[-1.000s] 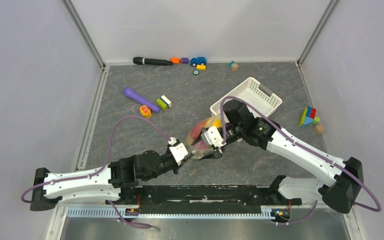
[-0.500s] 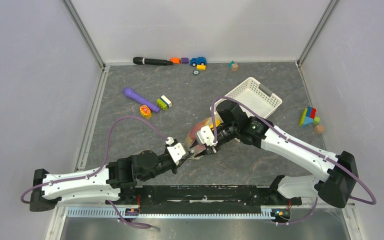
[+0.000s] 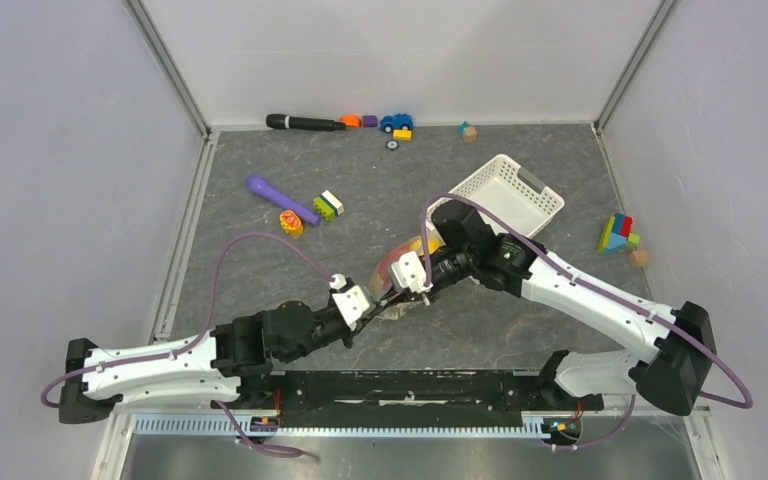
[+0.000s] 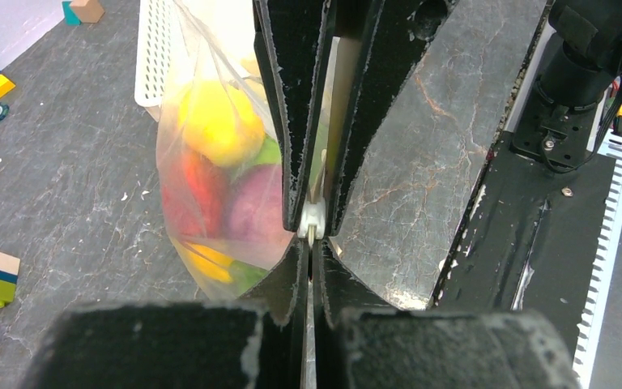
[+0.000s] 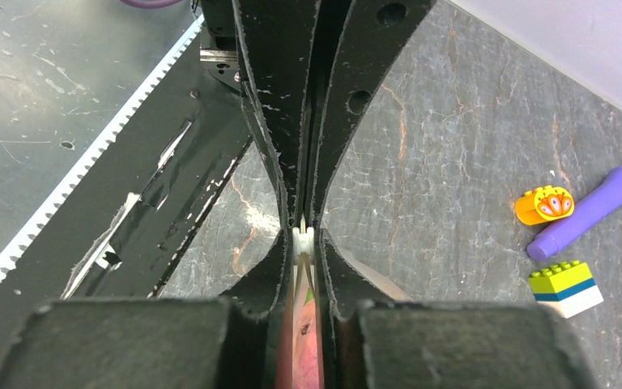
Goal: Place the food in the zip-top bag and seal the zipper
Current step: Zip the zipper food storage bag at the center of the board.
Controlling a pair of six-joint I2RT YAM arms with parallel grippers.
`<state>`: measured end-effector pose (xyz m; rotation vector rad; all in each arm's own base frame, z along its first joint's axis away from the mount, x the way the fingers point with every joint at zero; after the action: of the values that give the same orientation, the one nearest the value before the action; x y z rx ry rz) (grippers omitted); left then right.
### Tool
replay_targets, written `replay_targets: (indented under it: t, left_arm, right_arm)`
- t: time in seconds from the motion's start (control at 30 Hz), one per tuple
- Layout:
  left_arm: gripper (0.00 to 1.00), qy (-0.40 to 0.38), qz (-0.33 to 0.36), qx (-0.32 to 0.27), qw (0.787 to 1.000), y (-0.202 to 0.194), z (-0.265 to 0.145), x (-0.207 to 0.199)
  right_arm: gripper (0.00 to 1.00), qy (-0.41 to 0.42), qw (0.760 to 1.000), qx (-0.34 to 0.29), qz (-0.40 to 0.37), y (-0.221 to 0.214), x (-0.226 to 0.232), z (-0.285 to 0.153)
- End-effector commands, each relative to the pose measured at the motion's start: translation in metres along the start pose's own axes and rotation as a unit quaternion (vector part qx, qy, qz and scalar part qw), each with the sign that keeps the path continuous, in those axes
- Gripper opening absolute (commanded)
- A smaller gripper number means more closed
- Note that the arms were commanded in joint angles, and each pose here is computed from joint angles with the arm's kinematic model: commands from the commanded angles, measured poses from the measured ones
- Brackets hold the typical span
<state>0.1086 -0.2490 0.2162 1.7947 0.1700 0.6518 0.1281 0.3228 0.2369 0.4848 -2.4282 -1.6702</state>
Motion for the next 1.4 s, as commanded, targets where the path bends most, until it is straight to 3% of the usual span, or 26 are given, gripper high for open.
replay_targets:
  t: [0.0,0.1,1.37]
  left_arm:
    - [0.02,0.014,0.000,-0.039,0.999,0.019,-0.001,0.007]
    - [0.02,0.018,-0.003,-0.038,0.999,0.018,-0.002,0.008]
    - [0.02,0.123,-0.080,-0.049,0.988,0.007,-0.026,0.040]
  right_arm:
    - [0.07,-0.019,0.999,-0.014,-0.026,0.021,-0.009,-0.004]
    - [0.00,-0.033,0.999,-0.008,-0.019,0.020,-0.012,-0.005]
    - [0.00,-0.128,0.991,0.033,0.017,0.010,-0.034,-0.020]
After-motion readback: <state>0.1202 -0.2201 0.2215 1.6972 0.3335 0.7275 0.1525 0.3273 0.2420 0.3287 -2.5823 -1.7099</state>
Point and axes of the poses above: each gripper's point midway between its finger pads, its own z axis out along the fingers, its own x axis along the line the jaws close on, y = z × x, the point moved 2 cm from there along -z, back along the fingers, and after that the axes turned 14 degrees about z, right-handed, at the moved point
